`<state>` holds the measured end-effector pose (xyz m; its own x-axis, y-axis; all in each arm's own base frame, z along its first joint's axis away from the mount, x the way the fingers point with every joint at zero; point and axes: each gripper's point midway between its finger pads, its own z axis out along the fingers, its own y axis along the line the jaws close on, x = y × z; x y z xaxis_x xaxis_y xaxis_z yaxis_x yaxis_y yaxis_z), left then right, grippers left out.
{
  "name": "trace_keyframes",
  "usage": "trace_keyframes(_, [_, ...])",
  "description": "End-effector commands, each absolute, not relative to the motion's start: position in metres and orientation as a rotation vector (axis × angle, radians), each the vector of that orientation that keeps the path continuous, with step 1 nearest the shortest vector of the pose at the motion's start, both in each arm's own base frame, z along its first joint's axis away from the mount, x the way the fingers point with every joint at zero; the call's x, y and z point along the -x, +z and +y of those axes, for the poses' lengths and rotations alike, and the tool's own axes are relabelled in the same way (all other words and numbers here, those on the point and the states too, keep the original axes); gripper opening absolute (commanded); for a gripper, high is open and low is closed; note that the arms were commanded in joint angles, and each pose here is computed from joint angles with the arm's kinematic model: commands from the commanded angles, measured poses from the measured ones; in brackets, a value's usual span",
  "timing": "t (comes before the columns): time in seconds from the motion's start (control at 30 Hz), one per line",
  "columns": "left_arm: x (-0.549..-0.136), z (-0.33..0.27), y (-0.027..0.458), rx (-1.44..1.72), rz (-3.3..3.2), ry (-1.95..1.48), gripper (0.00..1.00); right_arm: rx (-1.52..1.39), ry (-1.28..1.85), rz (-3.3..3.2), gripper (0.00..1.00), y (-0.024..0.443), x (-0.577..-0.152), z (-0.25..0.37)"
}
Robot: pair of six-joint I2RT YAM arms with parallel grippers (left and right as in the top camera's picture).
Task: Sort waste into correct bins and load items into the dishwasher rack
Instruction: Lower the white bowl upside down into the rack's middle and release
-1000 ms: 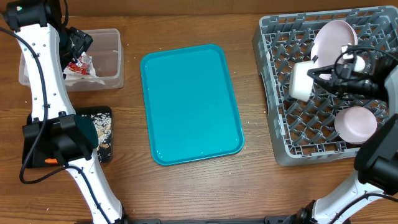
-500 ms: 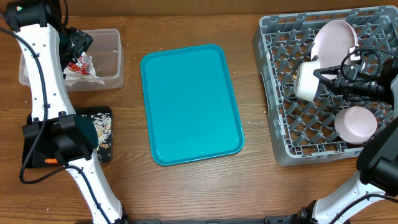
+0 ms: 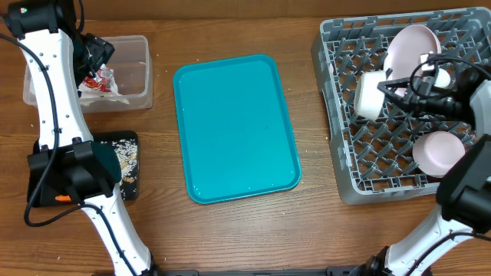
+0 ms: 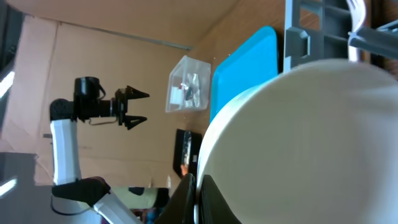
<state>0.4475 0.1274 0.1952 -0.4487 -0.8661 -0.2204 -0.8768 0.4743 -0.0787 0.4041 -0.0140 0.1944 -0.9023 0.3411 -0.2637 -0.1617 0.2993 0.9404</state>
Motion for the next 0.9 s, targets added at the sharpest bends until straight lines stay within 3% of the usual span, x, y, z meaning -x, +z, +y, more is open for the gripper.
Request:
trace_keyframes(0.0, [-0.448, 0.128, 0.200, 1.504, 2.470, 0.082, 1.00, -0.199, 1.640, 2.168, 0.04, 0.185, -0.405, -0.020])
trace_keyframes(0.27, [-0.448, 0.128, 0.200, 1.505, 2.470, 0.082, 1.00, -0.427, 1.587, 2.253, 0.05, 0.171, -0.398, -0.055])
trace_keyframes(0.37, [-0.448, 0.128, 0.200, 1.505, 2.470, 0.082, 1.00, -0.498, 1.527, 2.309, 0.18, 0.164, -0.394, -0.069])
trace_keyframes(0.6, [-0.448, 0.128, 0.200, 1.504, 2.470, 0.082, 1.00, -0.625, 1.418, 2.402, 0.32, 0.161, -0.386, -0.085])
trace_keyframes(0.87, [-0.448, 0.128, 0.200, 1.504, 2.470, 0.082, 1.00, -0.845, 0.976, 2.556, 0.45, 0.187, -0.370, -0.116])
